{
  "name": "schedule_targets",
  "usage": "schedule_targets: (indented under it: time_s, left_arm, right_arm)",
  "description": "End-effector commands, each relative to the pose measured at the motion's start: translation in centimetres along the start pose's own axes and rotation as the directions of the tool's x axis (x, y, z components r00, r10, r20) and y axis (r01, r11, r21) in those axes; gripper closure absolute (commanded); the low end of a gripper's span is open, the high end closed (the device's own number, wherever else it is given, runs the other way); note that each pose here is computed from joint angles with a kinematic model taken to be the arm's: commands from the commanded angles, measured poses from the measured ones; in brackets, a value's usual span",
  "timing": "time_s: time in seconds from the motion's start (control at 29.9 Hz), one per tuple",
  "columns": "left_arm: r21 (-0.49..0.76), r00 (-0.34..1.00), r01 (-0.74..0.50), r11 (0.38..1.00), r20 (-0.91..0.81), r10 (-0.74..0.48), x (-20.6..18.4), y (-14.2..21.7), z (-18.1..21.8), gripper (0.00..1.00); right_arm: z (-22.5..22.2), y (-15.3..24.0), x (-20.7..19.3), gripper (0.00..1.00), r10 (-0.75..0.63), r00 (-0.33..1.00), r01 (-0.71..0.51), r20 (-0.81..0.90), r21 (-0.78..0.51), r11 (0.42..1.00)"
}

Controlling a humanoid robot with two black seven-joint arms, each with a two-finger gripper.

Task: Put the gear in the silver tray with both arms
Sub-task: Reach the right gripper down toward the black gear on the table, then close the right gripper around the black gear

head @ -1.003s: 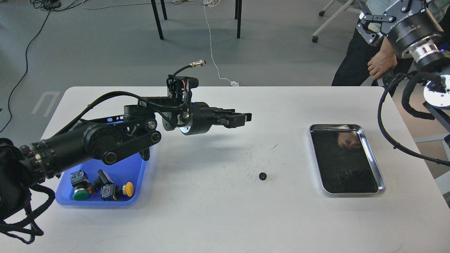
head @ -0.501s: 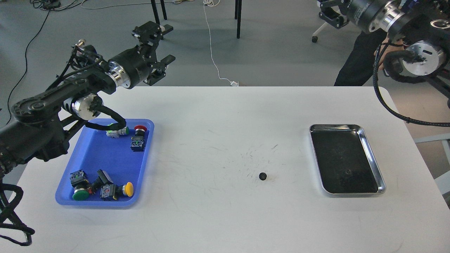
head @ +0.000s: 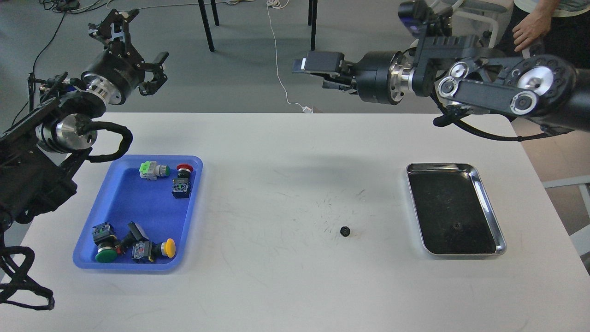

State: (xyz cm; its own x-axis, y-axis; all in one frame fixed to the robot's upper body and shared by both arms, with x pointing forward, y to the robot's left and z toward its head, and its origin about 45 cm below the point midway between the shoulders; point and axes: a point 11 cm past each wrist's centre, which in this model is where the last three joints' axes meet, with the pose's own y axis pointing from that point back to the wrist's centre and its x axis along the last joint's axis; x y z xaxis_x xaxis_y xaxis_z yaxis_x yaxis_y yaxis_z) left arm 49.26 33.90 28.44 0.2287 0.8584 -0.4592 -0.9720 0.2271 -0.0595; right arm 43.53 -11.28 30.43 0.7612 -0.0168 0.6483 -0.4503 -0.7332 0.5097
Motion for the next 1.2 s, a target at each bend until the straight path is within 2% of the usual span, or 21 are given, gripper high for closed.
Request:
schedule_targets:
  time_s: [0.0, 0.1, 0.33, 0.43, 0.57, 0.6, 0.97, 1.17]
  left_arm:
    - [-0.032, 0.998, -0.005, 0.999, -0.062, 0.003, 0.1, 0.0, 0.5, 0.02]
    - [-0.047, 0.996, -0.016, 0.999, -0.092, 0.011, 0.3, 0.1, 0.8, 0.02]
    - [-0.064, 0.995, -0.026, 0.998, -0.1, 0.02, 0.8, 0.3, 1.7, 0.02]
    - [-0.074, 0.995, -0.017, 0.997, -0.104, 0.01, 0.8, 0.3, 2.1, 0.02]
    - [-0.076, 0.994, -0.004, 0.997, -0.107, -0.005, 0.7, 0.4, 2.1, 0.02]
    - [-0.076, 0.994, -0.004, 0.997, -0.107, -0.005, 0.7, 0.4, 2.1, 0.02]
    - [-0.076, 0.994, 0.006, 0.997, -0.107, -0.014, 0.6, 0.4, 2.0, 0.02]
    - [-0.075, 0.994, 0.005, 0.997, -0.105, -0.013, 0.6, 0.4, 2.1, 0.02]
  right_arm:
    - [0.6, -2.0, -4.2, 0.02, -0.182, 0.962, 0.171, -0.203, -0.068, 0.983]
    - [1.4, -3.0, -7.5, 0.03, -0.324, 0.878, 0.297, -0.352, -0.132, 0.946]
    - [5.4, -1.3, -11.1, 0.07, -0.513, 0.686, 0.433, -0.516, -0.278, 0.858]
    - [6.4, -0.8, -12.3, 0.13, -0.544, 0.656, 0.468, -0.523, -0.284, 0.837]
    - [6.3, -0.7, -14.4, 0.31, -0.587, 0.624, 0.529, -0.516, -0.275, 0.803]
    - [6.4, -0.7, -14.6, 0.33, -0.591, 0.621, 0.533, -0.515, -0.276, 0.8]
    - [7.6, -0.6, -16.9, 0.41, -0.633, 0.595, 0.57, -0.495, -0.295, 0.767]
    - [7.4, -1.5, -17.3, 0.43, -0.616, 0.597, 0.559, -0.514, -0.285, 0.779]
